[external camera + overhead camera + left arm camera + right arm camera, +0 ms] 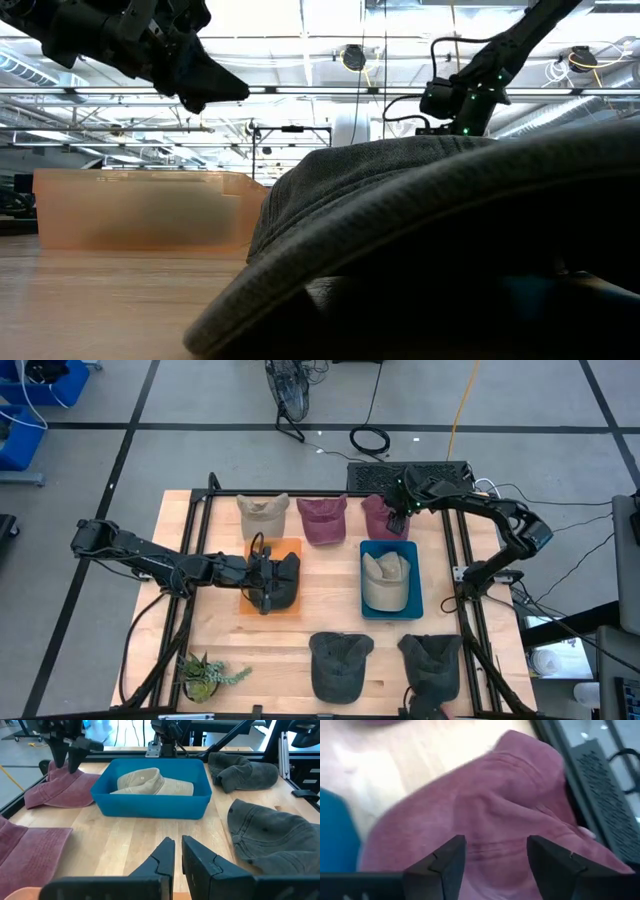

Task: Pick & Place hat
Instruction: Put the right red cap into the blue bin

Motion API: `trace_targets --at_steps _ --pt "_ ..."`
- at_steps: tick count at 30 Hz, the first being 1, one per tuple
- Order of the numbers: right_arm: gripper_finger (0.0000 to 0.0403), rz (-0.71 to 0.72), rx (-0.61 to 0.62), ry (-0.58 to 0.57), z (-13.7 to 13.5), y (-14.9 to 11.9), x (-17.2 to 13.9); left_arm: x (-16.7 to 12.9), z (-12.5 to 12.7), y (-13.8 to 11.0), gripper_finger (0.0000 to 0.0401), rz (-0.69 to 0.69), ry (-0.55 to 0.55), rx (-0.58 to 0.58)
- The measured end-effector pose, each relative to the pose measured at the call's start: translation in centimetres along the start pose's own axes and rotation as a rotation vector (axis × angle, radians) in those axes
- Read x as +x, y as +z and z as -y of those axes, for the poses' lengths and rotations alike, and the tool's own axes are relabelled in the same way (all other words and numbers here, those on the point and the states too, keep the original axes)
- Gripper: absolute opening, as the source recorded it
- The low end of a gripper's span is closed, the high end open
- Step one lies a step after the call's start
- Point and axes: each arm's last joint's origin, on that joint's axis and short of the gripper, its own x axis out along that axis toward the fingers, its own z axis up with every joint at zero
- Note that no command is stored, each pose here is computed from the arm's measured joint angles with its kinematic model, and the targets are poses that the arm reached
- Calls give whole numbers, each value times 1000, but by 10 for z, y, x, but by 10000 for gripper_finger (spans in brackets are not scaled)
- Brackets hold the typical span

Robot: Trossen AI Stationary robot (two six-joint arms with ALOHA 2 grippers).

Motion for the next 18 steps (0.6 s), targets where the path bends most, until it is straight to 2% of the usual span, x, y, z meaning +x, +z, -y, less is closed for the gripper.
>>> trace_targets --at_steps 4,10,18 --pt "194 28 1 35 -1 0 1 0 0 0 42 -4 0 -1" --pt "167 25 11 37 -4 -10 9 0 0 0 42 -3 0 -7" --pt "154 16 31 17 -7 -18 15 0 0 0 42 -1 0 -4"
